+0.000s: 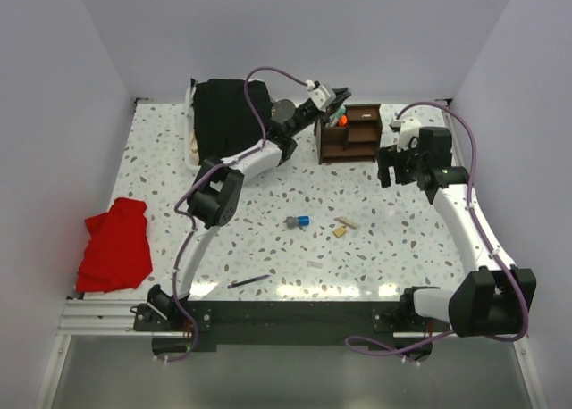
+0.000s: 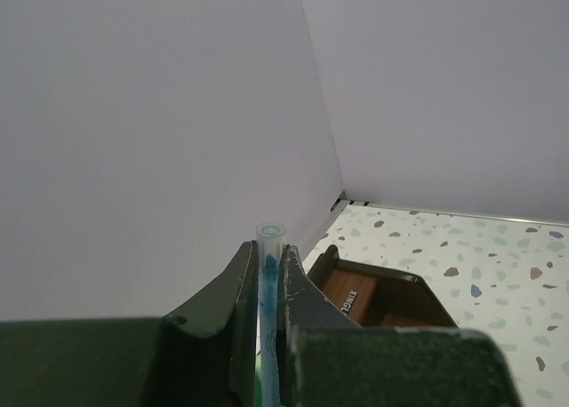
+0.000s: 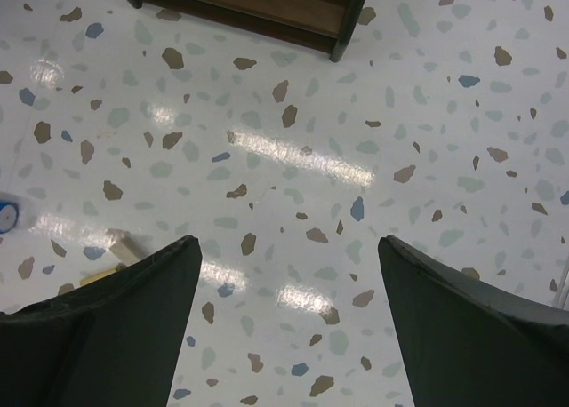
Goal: Sort the stationery into containers
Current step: Place the pen in the storage box, then pick up the pen from the center of the board.
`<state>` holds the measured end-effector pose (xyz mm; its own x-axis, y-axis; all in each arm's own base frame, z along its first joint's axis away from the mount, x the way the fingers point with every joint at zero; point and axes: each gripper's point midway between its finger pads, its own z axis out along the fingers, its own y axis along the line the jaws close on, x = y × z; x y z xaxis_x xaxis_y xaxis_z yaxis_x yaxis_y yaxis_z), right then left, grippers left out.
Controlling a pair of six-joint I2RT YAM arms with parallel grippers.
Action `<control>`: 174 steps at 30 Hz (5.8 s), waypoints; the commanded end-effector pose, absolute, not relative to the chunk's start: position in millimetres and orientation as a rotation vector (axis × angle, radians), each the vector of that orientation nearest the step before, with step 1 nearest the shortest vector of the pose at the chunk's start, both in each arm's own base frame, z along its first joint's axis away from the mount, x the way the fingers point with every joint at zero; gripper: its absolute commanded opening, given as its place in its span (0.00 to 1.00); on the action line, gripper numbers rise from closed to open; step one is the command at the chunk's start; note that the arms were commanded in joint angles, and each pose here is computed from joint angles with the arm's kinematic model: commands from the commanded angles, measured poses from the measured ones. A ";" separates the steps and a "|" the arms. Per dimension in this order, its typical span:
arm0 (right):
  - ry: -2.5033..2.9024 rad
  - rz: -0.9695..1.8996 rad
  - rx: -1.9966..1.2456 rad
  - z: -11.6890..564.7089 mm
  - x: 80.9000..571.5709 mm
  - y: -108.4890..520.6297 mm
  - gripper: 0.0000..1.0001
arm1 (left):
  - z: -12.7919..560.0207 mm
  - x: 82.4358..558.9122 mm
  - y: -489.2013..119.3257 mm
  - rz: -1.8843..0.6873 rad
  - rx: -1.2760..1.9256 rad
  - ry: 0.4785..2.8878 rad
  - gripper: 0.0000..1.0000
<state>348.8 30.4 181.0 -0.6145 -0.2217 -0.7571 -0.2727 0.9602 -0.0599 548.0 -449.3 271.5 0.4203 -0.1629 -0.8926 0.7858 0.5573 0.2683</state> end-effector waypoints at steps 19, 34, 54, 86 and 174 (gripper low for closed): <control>2.238 0.091 -0.304 181.1 354.9 29.1 0.86 | 283.9 559.3 -425.7 -0.620 0.686 0.965 0.55; 2.198 0.322 -0.969 158.8 296.4 84.2 0.84 | 383.0 429.4 -307.0 -0.479 0.857 1.011 0.77; 2.400 0.239 -1.317 66.1 283.2 120.5 0.71 | 154.3 315.7 -172.9 -0.195 0.910 1.937 1.00; 2.366 0.196 -1.245 69.5 286.6 137.3 0.54 | 158.7 321.4 -178.7 -0.203 0.935 1.914 1.00; 2.334 0.339 -1.227 22.8 271.3 123.6 0.33 | 162.3 338.0 -209.4 -0.354 0.876 1.902 1.00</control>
